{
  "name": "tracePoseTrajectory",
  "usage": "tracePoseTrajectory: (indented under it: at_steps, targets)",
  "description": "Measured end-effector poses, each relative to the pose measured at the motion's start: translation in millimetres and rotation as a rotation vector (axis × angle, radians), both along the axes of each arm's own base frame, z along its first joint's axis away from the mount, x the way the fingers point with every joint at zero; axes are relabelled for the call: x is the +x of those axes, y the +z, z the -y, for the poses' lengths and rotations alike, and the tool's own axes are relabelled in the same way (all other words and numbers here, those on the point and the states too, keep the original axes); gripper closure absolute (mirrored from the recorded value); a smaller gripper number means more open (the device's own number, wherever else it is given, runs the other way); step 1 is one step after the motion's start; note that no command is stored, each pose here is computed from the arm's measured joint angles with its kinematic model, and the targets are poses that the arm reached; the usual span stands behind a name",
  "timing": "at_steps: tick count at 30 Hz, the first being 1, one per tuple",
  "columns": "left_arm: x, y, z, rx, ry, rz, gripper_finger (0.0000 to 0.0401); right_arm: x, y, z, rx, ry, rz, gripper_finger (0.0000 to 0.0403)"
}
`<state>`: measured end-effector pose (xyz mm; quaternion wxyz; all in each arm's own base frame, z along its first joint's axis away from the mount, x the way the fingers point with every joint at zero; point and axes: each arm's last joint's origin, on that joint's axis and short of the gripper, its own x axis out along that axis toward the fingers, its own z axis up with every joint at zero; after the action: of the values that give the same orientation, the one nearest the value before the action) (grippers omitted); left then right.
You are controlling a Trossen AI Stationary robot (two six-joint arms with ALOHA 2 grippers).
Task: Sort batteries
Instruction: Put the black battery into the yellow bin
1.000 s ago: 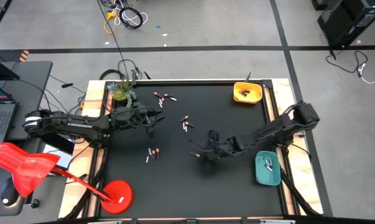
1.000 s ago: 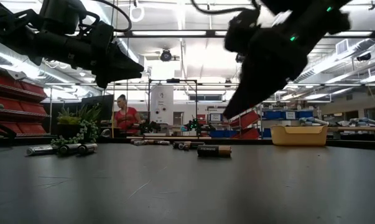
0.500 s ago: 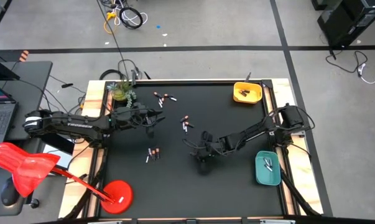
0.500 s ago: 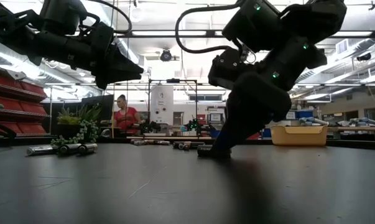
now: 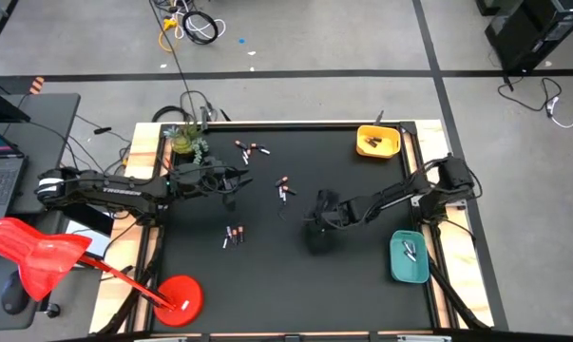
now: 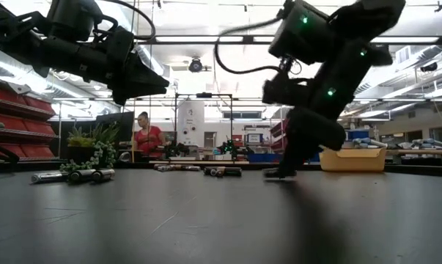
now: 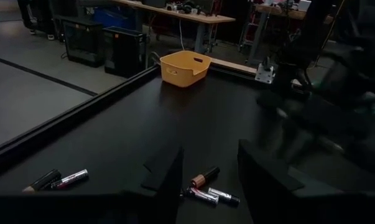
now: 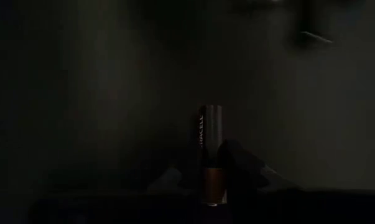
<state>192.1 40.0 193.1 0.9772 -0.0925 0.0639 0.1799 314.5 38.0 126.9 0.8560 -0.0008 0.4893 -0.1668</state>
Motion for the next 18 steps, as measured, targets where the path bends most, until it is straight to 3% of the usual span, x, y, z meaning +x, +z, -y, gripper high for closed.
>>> tracePoseTrajectory:
  at_steps: [9, 18]
  targets:
    - [0.0, 0.0, 0.0, 0.0, 0.0, 0.0, 0.0245, -44.8, 74.1, 54.6, -0.278, -0.256, -0.012, 0.0357]
    - [0.0, 0.0, 0.0, 0.0, 0.0, 0.0, 0.0245, -94.1, 98.8, 139.8, -0.298, -0.641, -0.091, 0.0351]
